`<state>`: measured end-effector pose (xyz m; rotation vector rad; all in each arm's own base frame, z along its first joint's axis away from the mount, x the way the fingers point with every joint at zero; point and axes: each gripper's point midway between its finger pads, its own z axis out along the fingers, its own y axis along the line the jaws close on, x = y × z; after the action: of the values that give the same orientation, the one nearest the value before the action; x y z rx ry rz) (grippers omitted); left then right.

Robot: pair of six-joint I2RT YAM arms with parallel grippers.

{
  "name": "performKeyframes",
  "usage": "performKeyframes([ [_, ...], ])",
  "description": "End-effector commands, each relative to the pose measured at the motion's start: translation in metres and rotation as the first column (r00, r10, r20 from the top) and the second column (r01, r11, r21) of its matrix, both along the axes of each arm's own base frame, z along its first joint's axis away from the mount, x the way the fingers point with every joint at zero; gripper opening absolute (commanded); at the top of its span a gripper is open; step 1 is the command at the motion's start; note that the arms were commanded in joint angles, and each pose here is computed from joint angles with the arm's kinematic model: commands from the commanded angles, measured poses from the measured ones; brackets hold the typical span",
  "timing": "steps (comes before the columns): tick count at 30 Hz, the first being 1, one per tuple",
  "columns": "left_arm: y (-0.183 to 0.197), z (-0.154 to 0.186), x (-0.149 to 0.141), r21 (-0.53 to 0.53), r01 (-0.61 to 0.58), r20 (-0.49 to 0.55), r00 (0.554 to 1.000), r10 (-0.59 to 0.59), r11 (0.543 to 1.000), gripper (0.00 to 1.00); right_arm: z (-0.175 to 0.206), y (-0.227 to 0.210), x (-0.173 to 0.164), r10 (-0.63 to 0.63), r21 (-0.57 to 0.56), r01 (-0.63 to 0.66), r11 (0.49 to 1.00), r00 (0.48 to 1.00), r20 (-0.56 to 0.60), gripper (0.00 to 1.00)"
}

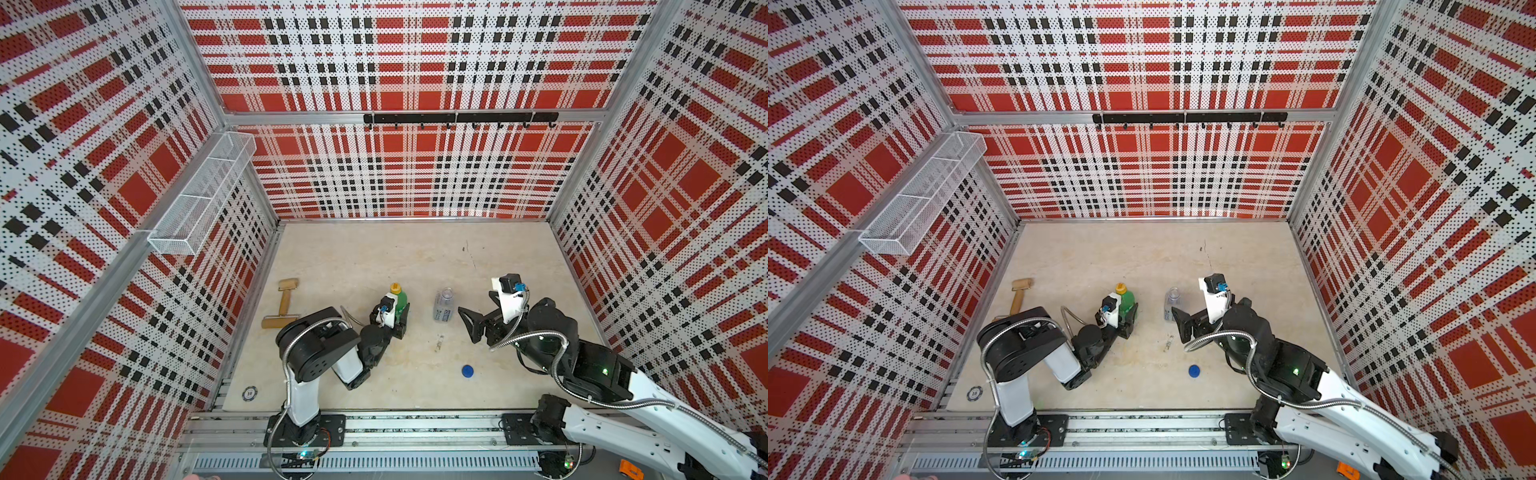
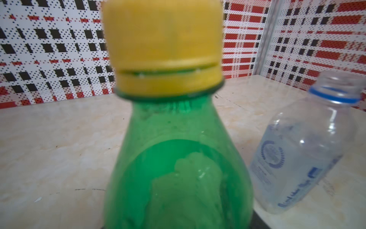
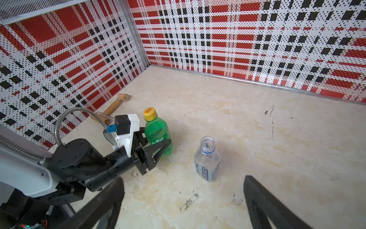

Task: Screw on the bottle caps
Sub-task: Place the plastic bottle at the center of the table.

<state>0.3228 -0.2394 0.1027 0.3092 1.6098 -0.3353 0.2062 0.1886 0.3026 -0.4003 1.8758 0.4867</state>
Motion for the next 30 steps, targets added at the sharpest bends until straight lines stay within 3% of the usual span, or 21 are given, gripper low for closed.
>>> performKeyframes([
  [1, 0.006, 0.003, 0.013, -0.027, -0.061, 0.019, 0.998, 0.062, 0.998, 0.58, 0.011, 0.002, 0.004, -0.002, 0.038, -0.001, 0.999, 0.998, 0.060, 1.00],
  [15, 0.028, -0.041, 0.025, -0.027, -0.213, -0.074, 0.975, 0.210, 0.977, 0.64, -0.004, 0.006, 0.001, 0.040, 0.007, -0.041, 0.999, 0.995, 0.092, 1.00],
  [30, 0.028, -0.045, 0.010, -0.052, -0.214, -0.107, 0.972, 0.208, 0.975, 0.81, -0.004, 0.013, 0.006, 0.034, 0.014, -0.035, 0.999, 0.997, 0.071, 1.00],
])
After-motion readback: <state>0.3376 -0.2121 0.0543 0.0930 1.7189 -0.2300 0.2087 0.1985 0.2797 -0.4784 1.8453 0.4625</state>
